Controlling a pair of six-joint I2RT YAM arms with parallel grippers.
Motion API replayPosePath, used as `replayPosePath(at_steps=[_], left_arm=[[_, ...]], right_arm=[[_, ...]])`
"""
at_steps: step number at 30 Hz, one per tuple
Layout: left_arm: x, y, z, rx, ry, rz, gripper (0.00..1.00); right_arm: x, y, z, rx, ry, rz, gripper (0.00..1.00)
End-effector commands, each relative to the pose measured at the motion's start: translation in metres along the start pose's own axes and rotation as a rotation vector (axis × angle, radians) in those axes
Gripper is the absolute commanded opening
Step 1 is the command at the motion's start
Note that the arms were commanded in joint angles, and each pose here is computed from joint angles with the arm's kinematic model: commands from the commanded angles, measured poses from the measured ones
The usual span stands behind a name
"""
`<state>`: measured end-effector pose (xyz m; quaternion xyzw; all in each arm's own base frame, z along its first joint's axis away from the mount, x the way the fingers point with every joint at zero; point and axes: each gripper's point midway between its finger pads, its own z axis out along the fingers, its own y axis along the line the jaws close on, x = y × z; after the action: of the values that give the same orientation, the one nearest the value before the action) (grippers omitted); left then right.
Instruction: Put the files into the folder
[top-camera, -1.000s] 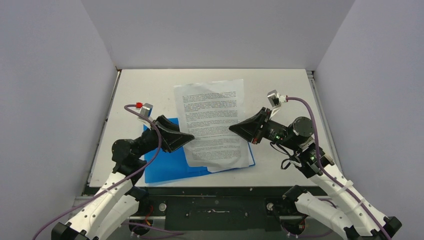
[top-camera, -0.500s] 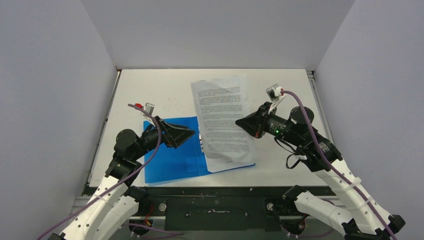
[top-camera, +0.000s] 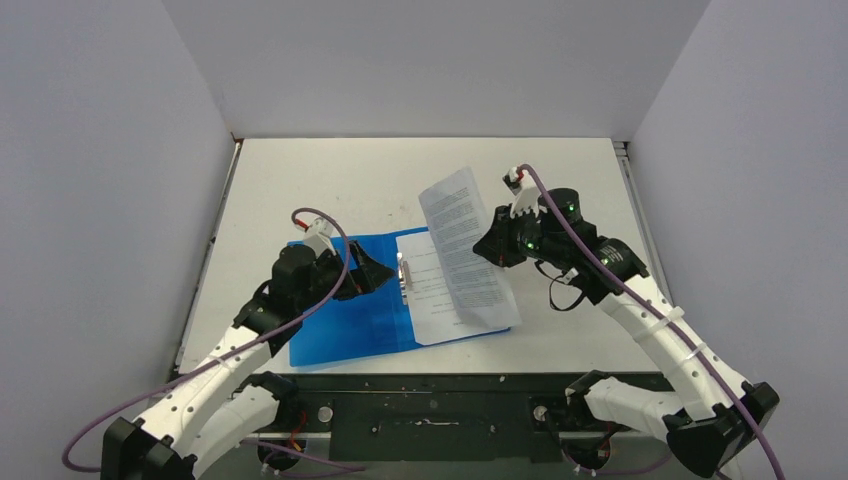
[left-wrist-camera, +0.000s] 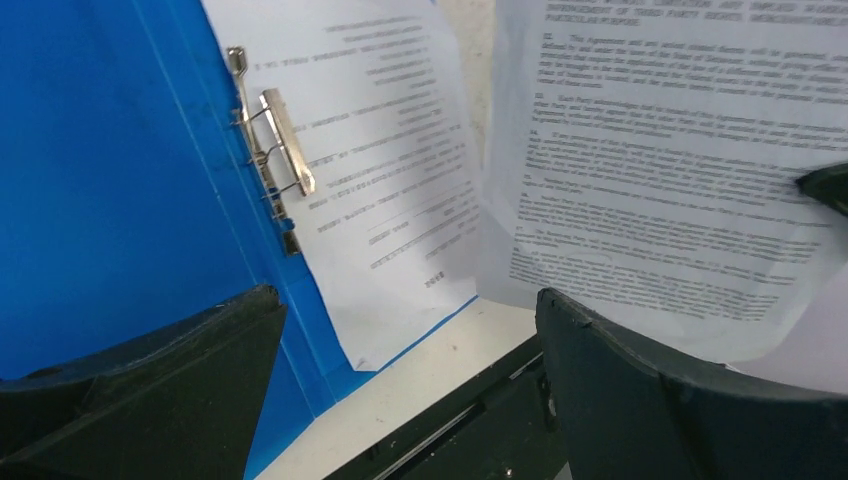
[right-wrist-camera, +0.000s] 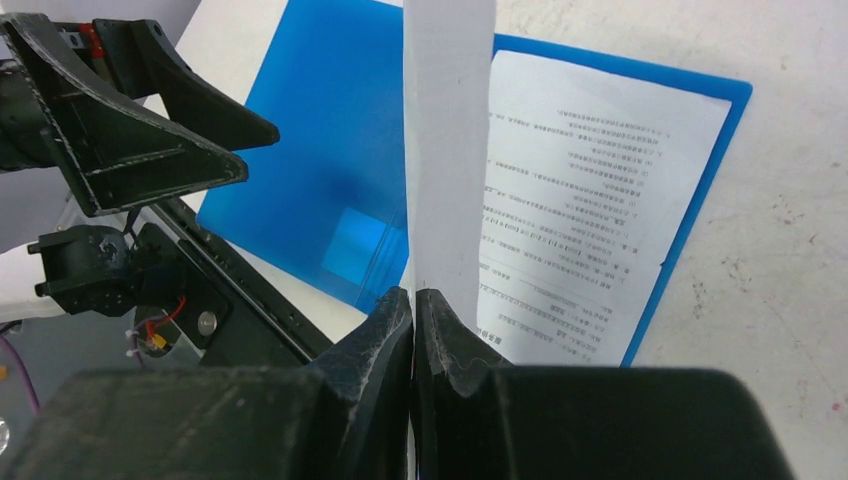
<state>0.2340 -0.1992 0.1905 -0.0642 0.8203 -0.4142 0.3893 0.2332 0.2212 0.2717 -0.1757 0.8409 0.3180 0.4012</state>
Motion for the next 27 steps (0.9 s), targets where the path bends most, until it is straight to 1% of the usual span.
replayPosePath(at_steps=[1, 5, 11, 13, 20, 27], left_arm=[[0.011, 0.026, 0.015, -0.123, 0.001, -0.002, 0.97], [0.032, 0.042, 0.031, -0.185, 0.037, -0.031, 0.97], [0.050, 0.058, 0.047, -0.242, 0.058, -0.063, 0.97], [0.049, 0.066, 0.050, -0.267, 0.031, -0.066, 0.97], [0.057, 0.090, 0.053, -0.338, 0.013, -0.073, 0.97], [0.068, 0.106, 0.053, -0.375, 0.027, -0.083, 0.97]], right_arm=[[-0.011, -0.002, 0.004, -0.073, -0.005, 0.054, 0.05], [-0.012, -0.009, 0.012, -0.113, -0.001, 0.116, 0.05], [-0.006, -0.010, 0.029, -0.159, 0.015, 0.189, 0.05], [-0.005, -0.013, 0.035, -0.163, 0.014, 0.216, 0.05], [0.001, -0.017, 0.054, -0.209, 0.033, 0.291, 0.05], [0.013, -0.034, 0.071, -0.197, 0.054, 0.330, 0.05]])
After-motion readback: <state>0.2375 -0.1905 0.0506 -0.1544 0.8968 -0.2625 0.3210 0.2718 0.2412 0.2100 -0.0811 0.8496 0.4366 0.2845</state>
